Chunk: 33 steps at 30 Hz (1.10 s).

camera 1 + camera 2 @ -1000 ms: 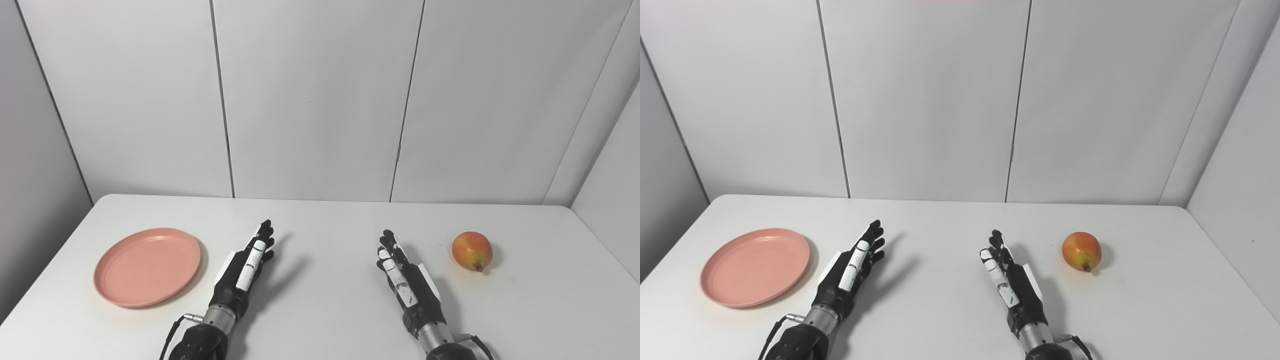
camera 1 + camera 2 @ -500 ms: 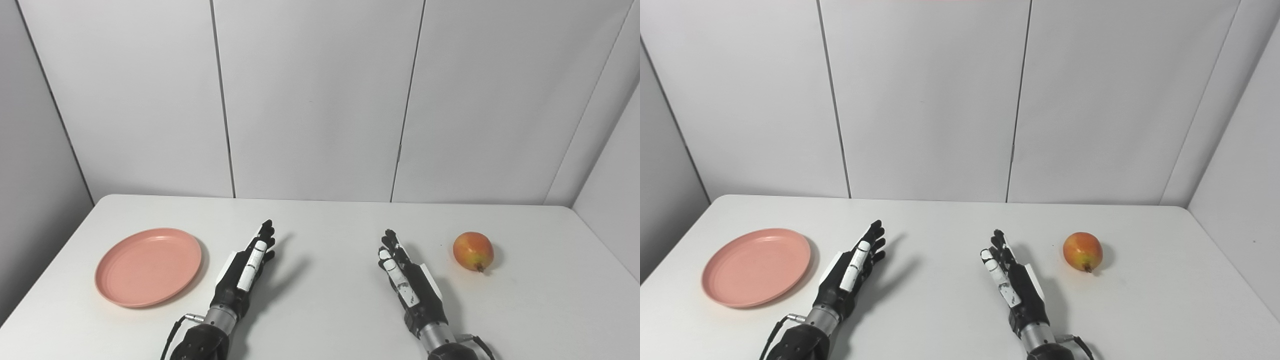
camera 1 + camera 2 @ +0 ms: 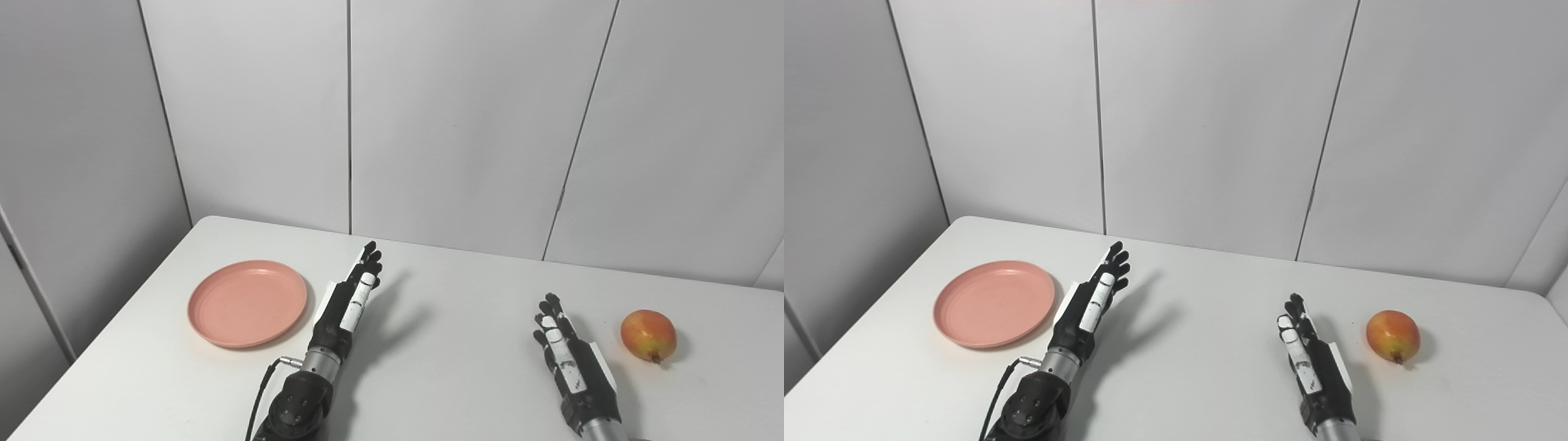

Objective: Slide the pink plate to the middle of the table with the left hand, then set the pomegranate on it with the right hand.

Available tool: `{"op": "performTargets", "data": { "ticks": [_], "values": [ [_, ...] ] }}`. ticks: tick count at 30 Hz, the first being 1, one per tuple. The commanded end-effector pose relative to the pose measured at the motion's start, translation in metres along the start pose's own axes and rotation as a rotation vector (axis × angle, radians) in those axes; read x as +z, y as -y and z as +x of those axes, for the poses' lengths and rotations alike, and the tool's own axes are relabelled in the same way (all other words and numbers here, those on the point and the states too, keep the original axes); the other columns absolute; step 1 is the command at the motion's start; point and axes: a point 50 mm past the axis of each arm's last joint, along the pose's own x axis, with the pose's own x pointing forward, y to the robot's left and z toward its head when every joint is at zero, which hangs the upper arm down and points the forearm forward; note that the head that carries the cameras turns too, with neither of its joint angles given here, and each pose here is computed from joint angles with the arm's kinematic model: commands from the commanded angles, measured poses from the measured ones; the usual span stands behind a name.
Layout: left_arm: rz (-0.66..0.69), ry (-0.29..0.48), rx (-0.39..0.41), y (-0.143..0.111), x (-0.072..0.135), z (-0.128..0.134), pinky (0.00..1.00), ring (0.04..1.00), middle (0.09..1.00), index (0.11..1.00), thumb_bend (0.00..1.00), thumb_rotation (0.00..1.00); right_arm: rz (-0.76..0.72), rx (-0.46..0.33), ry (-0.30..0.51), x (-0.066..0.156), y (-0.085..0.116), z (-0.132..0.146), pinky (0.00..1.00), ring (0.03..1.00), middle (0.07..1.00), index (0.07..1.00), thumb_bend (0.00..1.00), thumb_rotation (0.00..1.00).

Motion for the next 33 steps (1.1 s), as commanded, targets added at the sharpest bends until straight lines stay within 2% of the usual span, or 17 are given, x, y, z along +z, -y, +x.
{"op": "performTargets", "data": {
  "ticks": [1,4,9,15,23,30,33],
  "values": [
    [-0.017,0.027,0.021,-0.001,0.0,0.002,0.95,0.97,0.984,0.982,0.55,1.0,-0.003,0.007,0.054,0.002,0.005,0.0,1.0,1.0,1.0,1.0,0.54,0.82],
    [-0.016,0.042,0.044,-0.008,0.006,0.006,0.96,0.971,0.984,0.986,0.55,1.0,0.007,0.006,0.063,0.001,0.005,0.0,1.0,1.0,1.0,1.0,0.54,0.8],
    [-0.002,0.06,0.069,-0.022,0.017,0.011,0.97,0.974,0.986,0.989,0.56,1.0,0.006,-0.001,0.071,0.0,0.005,0.003,1.0,0.998,1.0,1.0,0.59,0.79],
    [0.032,0.079,0.108,-0.043,0.032,0.019,0.96,0.973,0.98,0.984,0.55,1.0,0.013,-0.002,0.089,0.001,0.004,0.006,0.99,0.99,1.0,1.0,0.55,0.79],
    [0.069,0.072,0.162,-0.065,0.044,0.026,0.93,0.953,0.962,0.961,0.56,1.0,0.02,0.0,0.094,-0.001,0.004,0.007,1.0,0.995,1.0,1.0,0.55,0.77],
    [0.09,0.032,0.169,-0.092,0.057,0.03,0.95,0.937,0.945,0.946,0.59,1.0,0.02,-0.003,0.09,-0.001,0.005,0.006,1.0,0.999,1.0,1.0,0.55,0.77],
    [0.092,0.052,0.176,-0.101,0.063,0.031,0.94,0.919,0.929,0.933,0.58,1.0,0.011,0.001,0.082,-0.001,0.006,0.005,1.0,1.0,1.0,1.0,0.54,0.77]
  ]
}}
